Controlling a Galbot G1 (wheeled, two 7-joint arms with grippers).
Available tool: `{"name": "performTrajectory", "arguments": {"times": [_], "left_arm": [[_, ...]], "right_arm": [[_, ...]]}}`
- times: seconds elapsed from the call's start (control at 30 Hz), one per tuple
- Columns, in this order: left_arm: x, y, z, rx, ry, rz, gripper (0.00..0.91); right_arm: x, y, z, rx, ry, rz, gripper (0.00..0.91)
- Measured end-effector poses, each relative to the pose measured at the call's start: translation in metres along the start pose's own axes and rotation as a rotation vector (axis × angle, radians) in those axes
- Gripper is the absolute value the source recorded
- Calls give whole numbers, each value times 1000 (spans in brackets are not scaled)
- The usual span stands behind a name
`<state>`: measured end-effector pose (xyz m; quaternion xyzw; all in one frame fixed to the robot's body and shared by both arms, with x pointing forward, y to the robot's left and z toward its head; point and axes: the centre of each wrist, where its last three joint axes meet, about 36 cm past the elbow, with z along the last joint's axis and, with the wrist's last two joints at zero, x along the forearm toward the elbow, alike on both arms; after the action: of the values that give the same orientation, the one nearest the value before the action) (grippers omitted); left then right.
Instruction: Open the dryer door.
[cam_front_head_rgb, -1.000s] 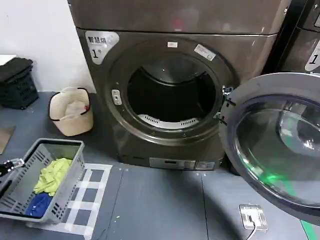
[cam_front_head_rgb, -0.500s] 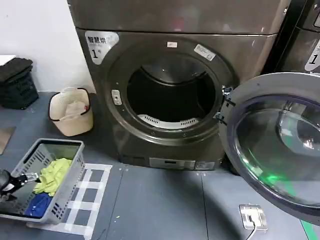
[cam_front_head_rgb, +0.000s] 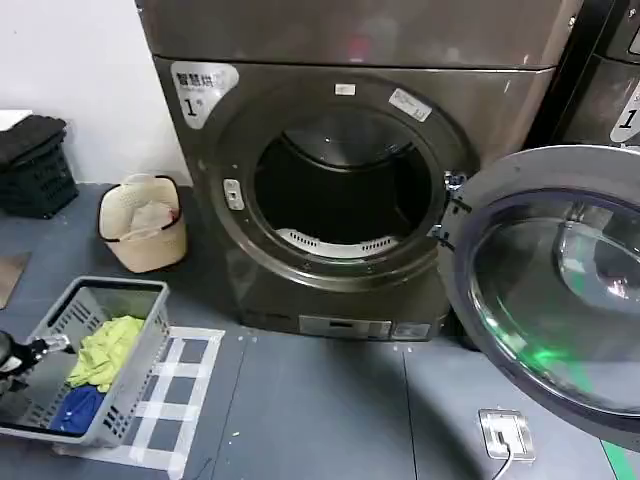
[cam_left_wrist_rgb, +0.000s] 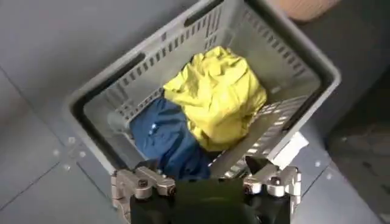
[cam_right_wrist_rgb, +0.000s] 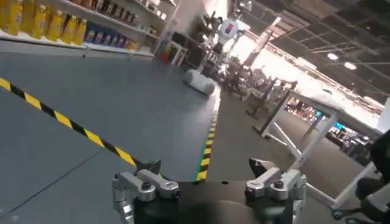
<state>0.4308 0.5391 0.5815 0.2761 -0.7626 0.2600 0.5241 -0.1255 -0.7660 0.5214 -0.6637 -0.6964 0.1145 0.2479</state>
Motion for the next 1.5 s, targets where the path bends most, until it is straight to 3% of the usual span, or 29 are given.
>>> {"name": "performTrajectory", "arguments": {"times": [1.5], "left_arm": [[-8,2,0,16,25,3,907]], "right_arm": [[1,-3,5,-34,-16,-3,907]]}}
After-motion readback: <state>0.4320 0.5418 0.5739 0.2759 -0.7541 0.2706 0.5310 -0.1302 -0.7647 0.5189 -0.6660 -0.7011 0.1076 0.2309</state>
